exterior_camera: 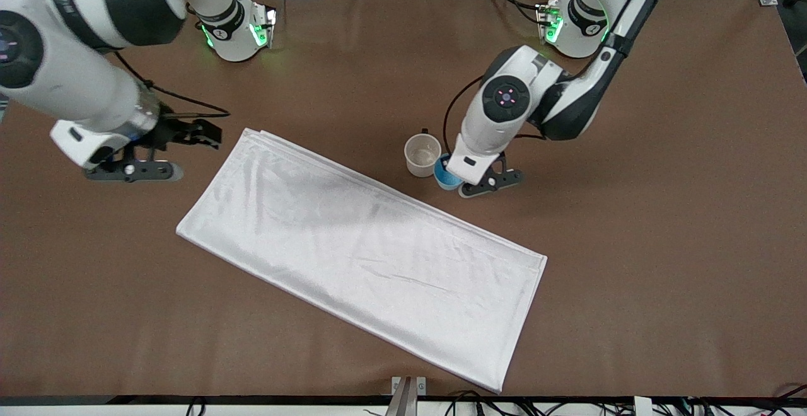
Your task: Place blue cup into white mug on table
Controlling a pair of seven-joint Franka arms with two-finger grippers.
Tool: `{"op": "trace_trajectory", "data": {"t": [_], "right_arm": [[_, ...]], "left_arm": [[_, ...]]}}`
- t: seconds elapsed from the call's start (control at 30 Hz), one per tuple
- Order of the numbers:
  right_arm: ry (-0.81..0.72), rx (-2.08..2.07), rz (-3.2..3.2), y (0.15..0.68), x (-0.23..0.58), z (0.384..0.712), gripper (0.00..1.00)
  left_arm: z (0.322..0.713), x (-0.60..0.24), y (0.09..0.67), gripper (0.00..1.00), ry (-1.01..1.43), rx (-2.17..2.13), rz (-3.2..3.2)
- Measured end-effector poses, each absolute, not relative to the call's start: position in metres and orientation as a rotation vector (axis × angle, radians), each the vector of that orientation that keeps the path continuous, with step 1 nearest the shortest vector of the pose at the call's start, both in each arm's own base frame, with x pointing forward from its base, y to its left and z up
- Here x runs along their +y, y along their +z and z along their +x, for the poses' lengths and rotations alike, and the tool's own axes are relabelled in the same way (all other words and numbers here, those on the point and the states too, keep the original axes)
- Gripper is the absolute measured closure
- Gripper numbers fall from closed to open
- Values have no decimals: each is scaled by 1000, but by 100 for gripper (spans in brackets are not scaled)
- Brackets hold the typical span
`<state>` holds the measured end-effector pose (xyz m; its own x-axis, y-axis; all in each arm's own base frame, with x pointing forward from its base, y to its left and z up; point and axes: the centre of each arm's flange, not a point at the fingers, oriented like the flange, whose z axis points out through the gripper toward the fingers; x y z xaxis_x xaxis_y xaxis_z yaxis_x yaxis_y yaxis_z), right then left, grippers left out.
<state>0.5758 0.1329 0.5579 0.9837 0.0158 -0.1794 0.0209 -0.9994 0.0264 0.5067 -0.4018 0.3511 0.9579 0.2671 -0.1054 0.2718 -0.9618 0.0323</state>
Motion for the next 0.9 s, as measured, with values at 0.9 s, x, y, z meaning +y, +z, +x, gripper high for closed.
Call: {"op": "trace_trajectory", "data": {"t": [0.9], "right_arm": [[-274,132,3259,604,-71,526,0]], "left_arm": [[431,-463,309,96,-248,454,3124]]}}
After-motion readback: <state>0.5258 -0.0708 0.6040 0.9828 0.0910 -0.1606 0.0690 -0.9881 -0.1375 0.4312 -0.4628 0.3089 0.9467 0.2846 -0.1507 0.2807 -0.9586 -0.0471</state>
